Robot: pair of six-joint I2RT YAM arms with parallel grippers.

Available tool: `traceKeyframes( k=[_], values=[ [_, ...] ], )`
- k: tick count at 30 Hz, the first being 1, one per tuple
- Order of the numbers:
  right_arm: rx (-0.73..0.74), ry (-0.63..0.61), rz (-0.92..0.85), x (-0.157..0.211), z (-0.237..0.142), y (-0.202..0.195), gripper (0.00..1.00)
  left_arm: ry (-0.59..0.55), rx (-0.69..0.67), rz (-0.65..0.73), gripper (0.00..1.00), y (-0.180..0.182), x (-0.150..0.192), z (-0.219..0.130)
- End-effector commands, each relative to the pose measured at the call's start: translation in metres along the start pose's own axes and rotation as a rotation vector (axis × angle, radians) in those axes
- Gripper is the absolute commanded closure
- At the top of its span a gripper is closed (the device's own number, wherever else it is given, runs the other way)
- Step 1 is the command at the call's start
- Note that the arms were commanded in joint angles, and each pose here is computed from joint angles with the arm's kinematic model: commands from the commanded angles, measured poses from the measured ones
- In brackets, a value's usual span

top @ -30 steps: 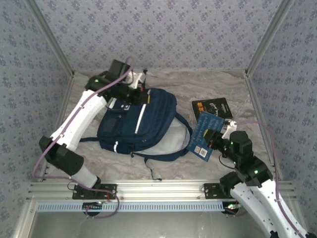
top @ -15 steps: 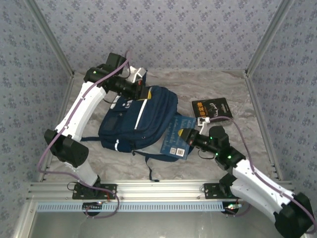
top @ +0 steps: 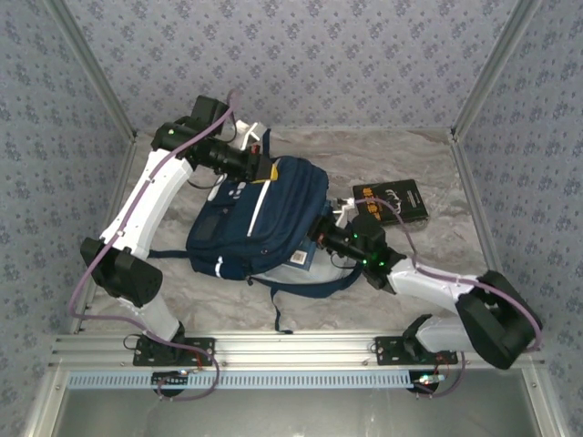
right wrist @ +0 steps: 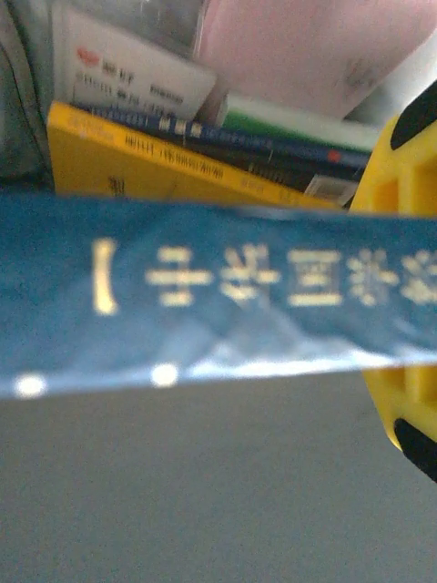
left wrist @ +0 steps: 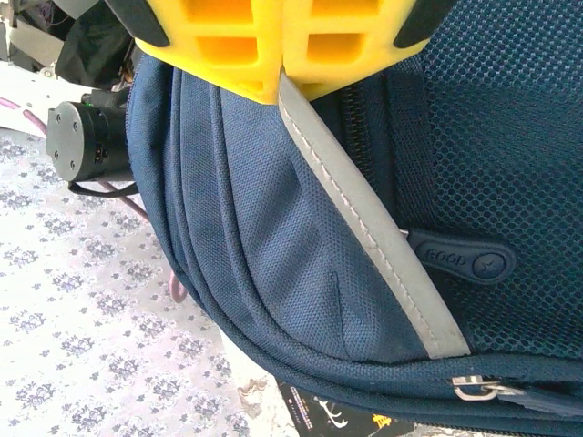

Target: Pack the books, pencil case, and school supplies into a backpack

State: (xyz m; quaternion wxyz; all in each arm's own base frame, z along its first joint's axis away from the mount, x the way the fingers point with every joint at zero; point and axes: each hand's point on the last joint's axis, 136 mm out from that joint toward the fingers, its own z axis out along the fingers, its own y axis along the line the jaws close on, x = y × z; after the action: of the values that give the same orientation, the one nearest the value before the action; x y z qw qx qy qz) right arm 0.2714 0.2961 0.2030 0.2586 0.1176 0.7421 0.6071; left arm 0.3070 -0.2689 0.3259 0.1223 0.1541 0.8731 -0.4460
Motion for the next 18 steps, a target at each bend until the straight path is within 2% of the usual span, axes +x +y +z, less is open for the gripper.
traceKeyframes(
  k=[1,3,11,18],
  values=[
    [-0.157,-0.041,-0.003,-0.013,0.017,0.051,1.0,-0.098,0.17,0.173,1.0,-0.062,-0.004,-0.035],
    [-0.139,-0.044,0.002,-0.014,0.029,0.048,1.0,-0.101,0.173,0.174,1.0,-0.063,-0.003,-0.037],
    [0.062,-0.105,0.048,-0.018,0.082,-0.006,1.0,-0.134,0.183,0.169,1.0,-0.069,-0.007,-0.046],
    [0.124,-0.074,0.041,-0.012,0.132,-0.031,1.0,-0.137,0.189,0.154,1.0,-0.066,-0.008,-0.047]
  ],
)
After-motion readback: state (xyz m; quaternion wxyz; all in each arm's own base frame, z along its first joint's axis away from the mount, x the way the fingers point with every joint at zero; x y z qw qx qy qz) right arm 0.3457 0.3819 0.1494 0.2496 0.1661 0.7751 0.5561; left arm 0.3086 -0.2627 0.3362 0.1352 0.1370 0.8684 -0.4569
